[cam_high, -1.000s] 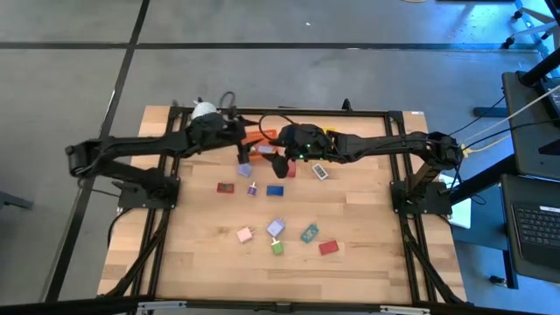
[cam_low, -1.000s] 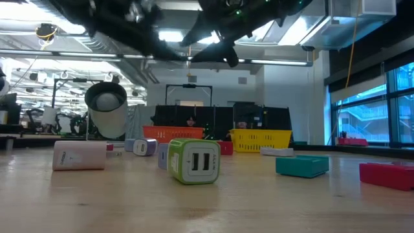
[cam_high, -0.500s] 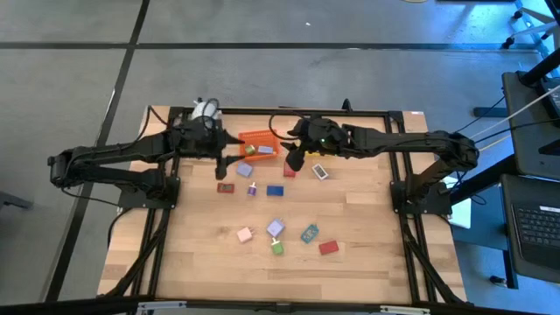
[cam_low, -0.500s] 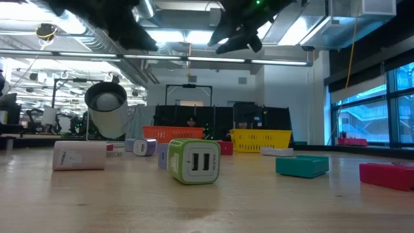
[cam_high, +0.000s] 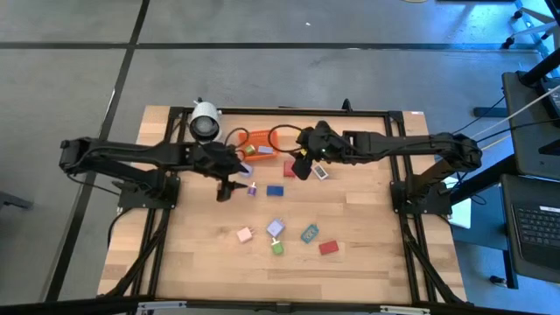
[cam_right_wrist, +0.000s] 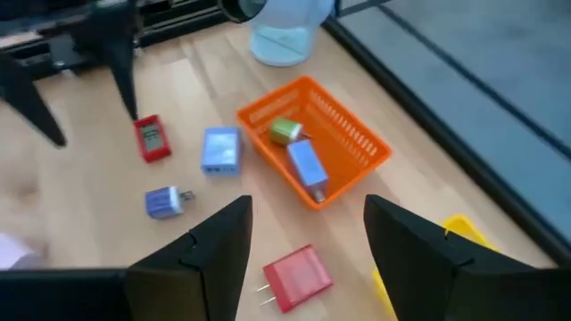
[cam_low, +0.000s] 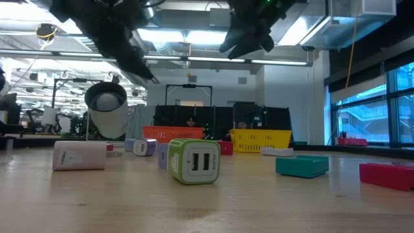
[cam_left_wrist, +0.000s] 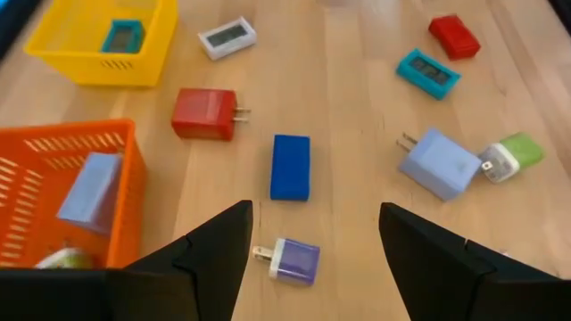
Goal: Pick & Place Office items
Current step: Put the dark blue digital clock into the yellow bin
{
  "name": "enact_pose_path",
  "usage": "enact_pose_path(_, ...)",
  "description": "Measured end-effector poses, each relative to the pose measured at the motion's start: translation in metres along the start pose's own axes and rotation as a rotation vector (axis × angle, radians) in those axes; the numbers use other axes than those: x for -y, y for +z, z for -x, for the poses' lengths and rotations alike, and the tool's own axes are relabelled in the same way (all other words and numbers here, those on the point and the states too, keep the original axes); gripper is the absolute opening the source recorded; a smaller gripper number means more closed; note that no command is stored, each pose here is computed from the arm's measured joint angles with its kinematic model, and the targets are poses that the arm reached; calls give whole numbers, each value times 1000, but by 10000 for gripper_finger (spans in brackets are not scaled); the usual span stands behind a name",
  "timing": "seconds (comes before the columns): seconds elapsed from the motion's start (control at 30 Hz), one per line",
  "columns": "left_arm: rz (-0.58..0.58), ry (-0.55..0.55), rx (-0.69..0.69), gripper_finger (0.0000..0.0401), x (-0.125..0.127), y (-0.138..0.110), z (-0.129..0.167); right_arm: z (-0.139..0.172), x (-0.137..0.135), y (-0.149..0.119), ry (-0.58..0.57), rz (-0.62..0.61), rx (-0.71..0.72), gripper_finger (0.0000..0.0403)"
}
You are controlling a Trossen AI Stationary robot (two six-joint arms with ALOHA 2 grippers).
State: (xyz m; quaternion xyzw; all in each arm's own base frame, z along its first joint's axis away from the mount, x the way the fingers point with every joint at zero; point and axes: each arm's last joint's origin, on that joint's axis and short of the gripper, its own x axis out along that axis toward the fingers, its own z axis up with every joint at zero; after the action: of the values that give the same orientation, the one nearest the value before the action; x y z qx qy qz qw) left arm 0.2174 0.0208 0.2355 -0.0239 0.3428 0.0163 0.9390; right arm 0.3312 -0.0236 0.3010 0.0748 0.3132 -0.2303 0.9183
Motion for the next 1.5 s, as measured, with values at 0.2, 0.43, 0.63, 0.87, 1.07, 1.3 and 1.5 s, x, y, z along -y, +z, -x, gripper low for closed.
enact_pose_path(0.2,-48,25,40,244,2,5,-6,-4,0,-14,-57,3,-42,220)
enact_pose_path(0.43,-20,25,-8,244,2,0,-9,-9,1,-24,-64,-30,-67,220)
enact_pose_path(0.63,-4,8,-119,244,1,-9,-34,-7,0,-21,-56,-38,-43,220)
enact_pose_path(0.87,-20,-42,-137,244,1,-13,-57,-6,-2,-21,-50,-32,-42,220)
enact_pose_path(1.07,-22,-94,-126,244,2,-14,-72,-5,-4,-22,-41,-29,-40,220)
enact_pose_path(1.3,-57,-98,-182,244,1,-7,-93,-4,-9,-22,-24,-23,-29,220)
enact_pose_path(1.5,-76,-77,-256,245,-5,-4,-108,-1,-16,-23,-3,-12,-16,220)
